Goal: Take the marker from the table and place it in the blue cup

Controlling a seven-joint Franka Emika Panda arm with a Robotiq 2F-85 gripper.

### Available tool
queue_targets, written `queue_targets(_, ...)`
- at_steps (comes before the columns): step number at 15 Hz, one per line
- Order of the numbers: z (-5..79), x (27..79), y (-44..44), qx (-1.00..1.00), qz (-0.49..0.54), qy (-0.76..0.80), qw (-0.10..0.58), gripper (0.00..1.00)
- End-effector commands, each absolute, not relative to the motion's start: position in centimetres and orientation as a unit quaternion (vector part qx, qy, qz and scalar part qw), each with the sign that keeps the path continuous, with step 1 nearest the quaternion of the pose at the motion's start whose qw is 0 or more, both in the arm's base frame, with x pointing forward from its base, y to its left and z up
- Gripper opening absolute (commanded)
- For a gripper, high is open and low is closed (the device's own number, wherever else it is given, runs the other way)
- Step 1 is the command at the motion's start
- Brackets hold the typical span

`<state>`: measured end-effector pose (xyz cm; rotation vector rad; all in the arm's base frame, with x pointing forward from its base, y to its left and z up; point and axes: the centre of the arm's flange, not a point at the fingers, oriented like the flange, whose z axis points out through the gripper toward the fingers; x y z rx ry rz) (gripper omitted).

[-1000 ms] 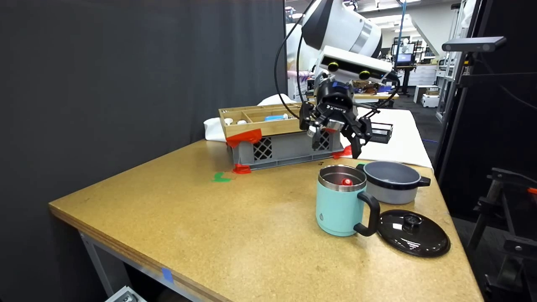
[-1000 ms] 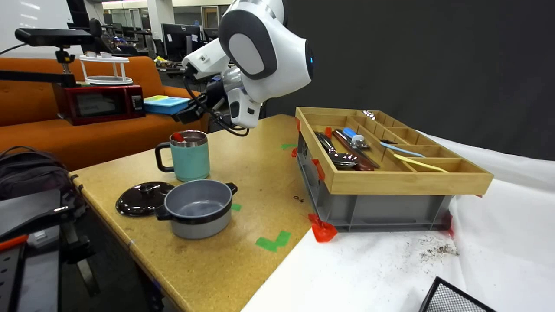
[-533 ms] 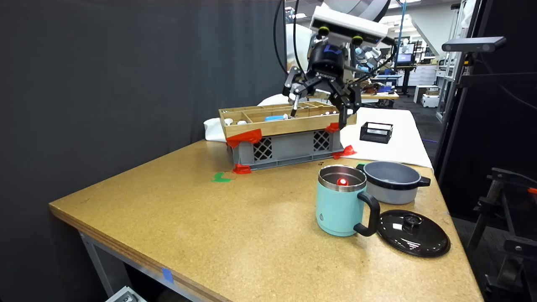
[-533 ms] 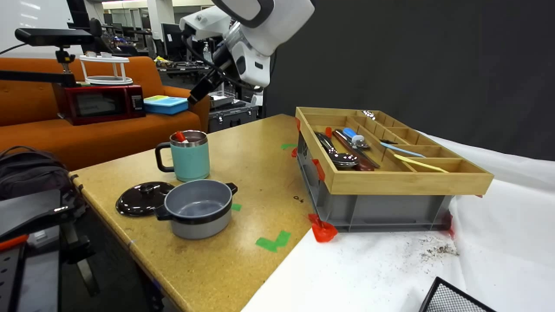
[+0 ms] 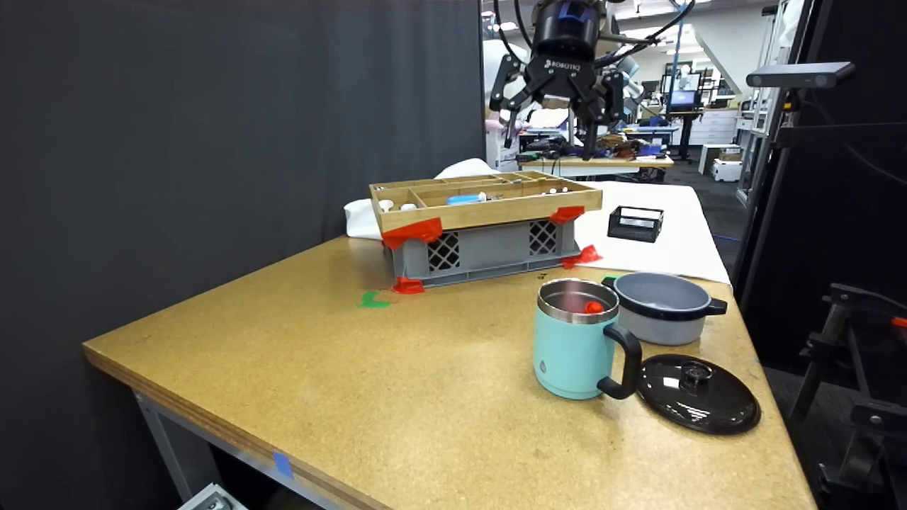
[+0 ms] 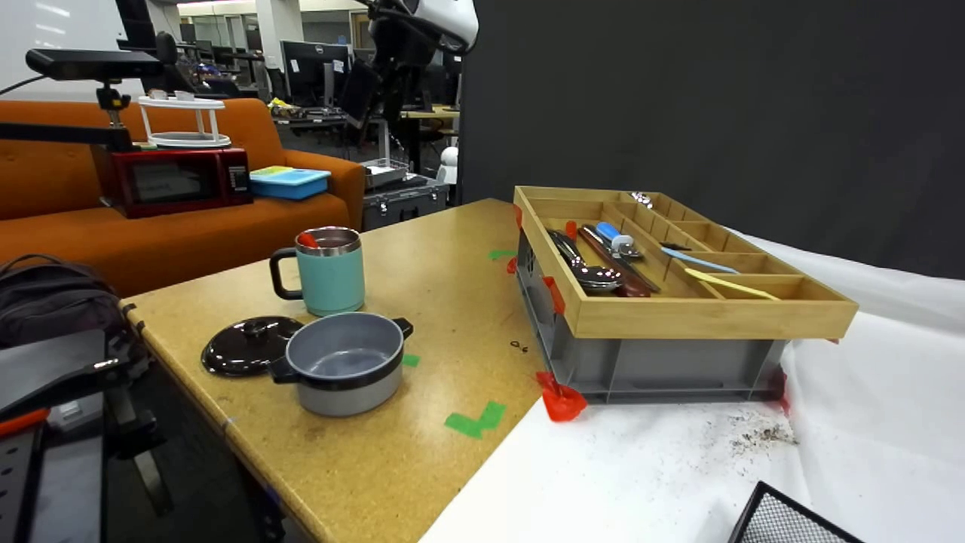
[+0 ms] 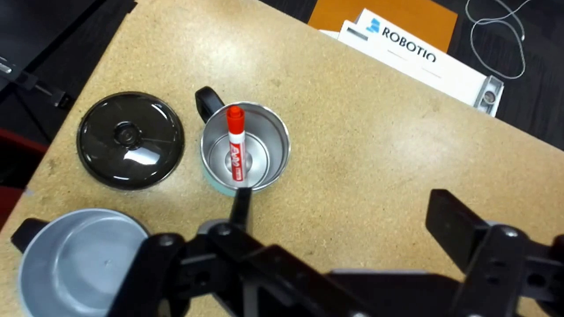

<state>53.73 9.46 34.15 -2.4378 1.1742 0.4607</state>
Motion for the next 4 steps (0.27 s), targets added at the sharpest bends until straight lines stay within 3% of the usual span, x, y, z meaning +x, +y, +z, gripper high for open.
queue_targets(1, 35.35, 52.42, 9.4, -0.872, 0.141, 0.442, 0.157, 1.0)
queue_targets(4, 35.78, 52.07, 9.49, -0.872, 0.132, 0.451, 0.137, 1.0)
